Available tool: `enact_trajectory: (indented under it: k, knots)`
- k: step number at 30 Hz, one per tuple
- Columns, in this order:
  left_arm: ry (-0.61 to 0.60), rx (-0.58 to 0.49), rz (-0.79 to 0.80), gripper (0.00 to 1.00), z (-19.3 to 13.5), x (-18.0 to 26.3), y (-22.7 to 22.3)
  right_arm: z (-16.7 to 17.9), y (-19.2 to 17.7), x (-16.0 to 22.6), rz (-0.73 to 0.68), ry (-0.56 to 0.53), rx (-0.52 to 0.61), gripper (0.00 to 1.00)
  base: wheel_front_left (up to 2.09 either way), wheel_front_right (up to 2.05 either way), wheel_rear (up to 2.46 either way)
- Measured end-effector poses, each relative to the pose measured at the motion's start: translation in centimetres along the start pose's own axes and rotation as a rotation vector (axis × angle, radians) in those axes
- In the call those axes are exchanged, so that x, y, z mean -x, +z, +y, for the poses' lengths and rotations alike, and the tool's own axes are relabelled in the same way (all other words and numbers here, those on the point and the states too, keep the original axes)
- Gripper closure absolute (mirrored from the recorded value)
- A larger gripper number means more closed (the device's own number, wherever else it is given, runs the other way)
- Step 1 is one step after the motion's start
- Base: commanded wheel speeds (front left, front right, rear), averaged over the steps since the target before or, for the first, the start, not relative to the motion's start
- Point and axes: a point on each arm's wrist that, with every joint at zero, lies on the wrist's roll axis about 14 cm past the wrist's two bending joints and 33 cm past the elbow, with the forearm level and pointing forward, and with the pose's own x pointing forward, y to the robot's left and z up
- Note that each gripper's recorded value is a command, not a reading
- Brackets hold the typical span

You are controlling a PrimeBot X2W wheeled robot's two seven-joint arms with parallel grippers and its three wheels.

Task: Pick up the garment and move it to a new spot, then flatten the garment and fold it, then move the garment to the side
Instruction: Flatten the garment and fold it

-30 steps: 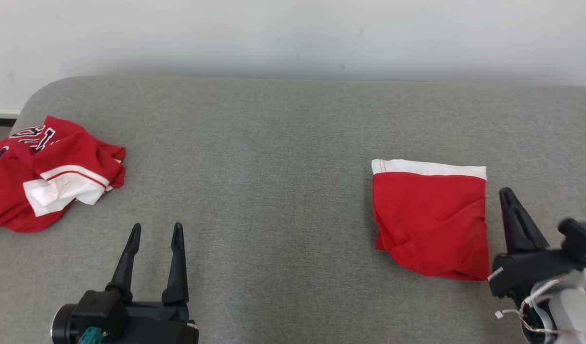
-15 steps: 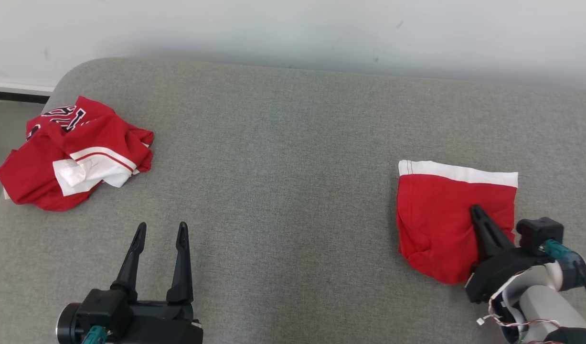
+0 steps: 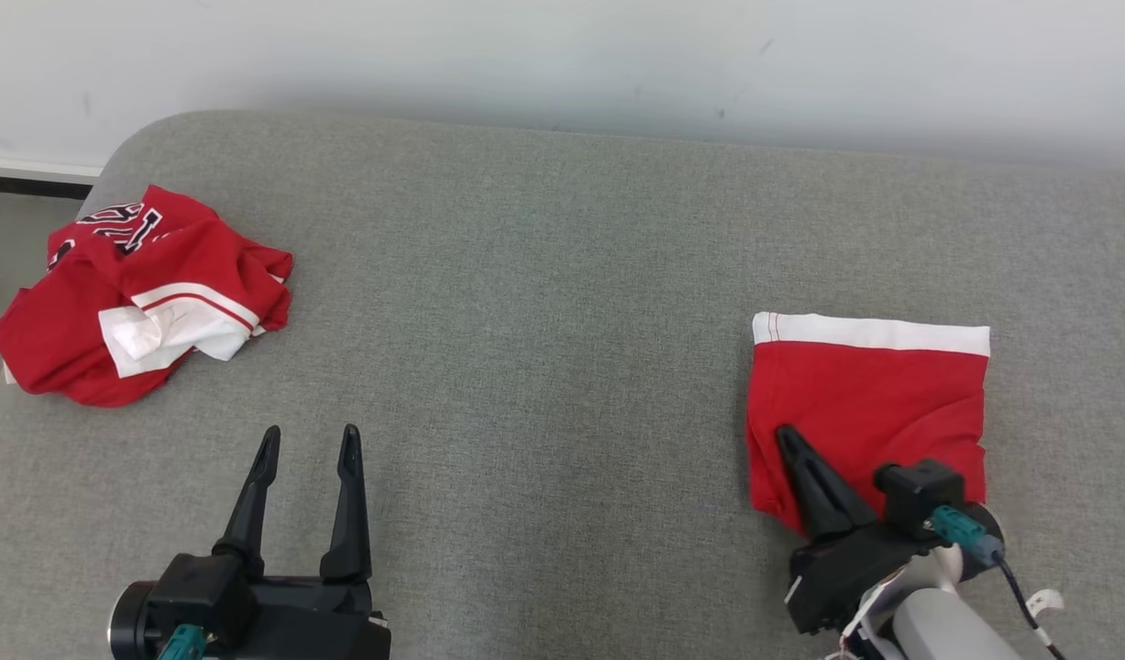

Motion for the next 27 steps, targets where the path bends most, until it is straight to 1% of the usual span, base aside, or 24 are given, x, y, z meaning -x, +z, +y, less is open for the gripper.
enact_trajectory:
  k: [5,9,13,18,24,27]
  knots:
    - [-0.008,0.004,-0.001,0.00,-0.4,-0.1,0.0,1.3,0.2,0.1,-0.017,0.019,-0.023,1.00,0.00,0.00,0.00]
    - [-0.014,0.005,-0.005,0.00,-0.6,-0.3,0.1,0.7,2.5,0.3,-0.089,-0.003,-0.030,1.00,0.00,0.00,0.00]
    - [-0.032,0.009,-0.008,0.00,-1.1,-0.6,0.1,-1.2,5.4,1.3,-0.178,-0.051,-0.017,1.00,0.00,0.00,0.00]
    - [-0.072,0.008,-0.011,0.00,-2.3,-1.0,0.1,-4.3,7.4,3.9,-0.251,-0.145,0.001,1.00,0.00,0.00,0.00]
    - [-0.124,0.001,-0.013,0.00,-3.8,-1.5,0.1,-7.5,8.0,7.9,-0.288,-0.269,0.018,1.00,0.00,0.00,0.00]
    - [-0.139,-0.005,-0.012,0.00,-4.2,-1.5,0.0,-8.6,7.7,9.9,-0.290,-0.325,0.019,1.00,0.00,0.00,0.00]
